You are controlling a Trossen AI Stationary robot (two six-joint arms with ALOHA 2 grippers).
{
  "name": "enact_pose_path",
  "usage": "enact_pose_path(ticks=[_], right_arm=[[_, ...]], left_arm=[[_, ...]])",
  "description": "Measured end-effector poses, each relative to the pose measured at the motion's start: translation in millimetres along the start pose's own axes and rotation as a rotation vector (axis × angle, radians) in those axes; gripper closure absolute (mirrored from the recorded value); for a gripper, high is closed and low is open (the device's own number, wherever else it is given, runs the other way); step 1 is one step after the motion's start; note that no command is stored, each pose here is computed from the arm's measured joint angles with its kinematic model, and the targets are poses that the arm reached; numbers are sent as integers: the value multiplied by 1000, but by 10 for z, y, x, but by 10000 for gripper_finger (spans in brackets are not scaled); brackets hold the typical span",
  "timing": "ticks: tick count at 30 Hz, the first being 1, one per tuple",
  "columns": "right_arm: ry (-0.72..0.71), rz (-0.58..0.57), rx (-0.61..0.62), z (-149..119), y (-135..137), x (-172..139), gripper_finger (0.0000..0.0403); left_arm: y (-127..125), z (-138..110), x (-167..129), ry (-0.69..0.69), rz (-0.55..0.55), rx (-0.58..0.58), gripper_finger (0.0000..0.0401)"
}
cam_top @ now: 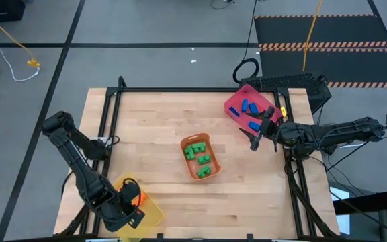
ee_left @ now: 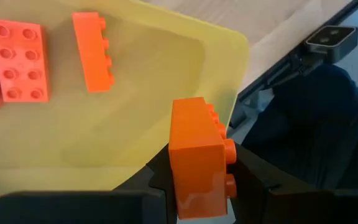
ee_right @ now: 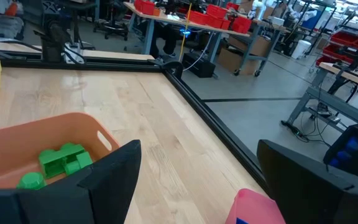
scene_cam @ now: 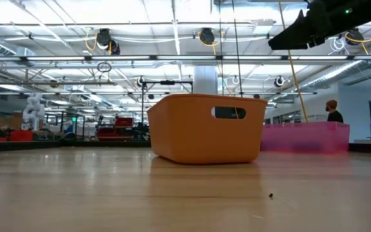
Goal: Sort & place blocks by color
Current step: Put the orange game piece into the yellow bin
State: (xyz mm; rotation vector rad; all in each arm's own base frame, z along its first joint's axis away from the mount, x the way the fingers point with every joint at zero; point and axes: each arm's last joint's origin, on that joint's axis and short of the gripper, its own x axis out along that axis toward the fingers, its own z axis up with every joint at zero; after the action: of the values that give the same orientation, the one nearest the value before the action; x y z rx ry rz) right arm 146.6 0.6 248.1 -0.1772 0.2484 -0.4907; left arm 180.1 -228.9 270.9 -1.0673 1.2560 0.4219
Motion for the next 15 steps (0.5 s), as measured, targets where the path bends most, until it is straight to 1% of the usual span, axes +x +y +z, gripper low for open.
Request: enact_pose_path(ticks=[5, 9, 12, 15], right_arm=[[1, 0, 1, -1, 0, 0, 90], [1, 0, 0, -1, 0, 0, 90], [2, 1, 0, -2, 0, 0, 90], [4, 1, -1, -3, 0, 0, 90]], left_arm=[[-7, -10, 0, 26, -1, -11, 299], [-4, -17, 0, 52, 9, -55, 297], [-7, -18, 0, 54, 7, -64, 281], [-8, -18, 0, 55, 6, -77, 254]])
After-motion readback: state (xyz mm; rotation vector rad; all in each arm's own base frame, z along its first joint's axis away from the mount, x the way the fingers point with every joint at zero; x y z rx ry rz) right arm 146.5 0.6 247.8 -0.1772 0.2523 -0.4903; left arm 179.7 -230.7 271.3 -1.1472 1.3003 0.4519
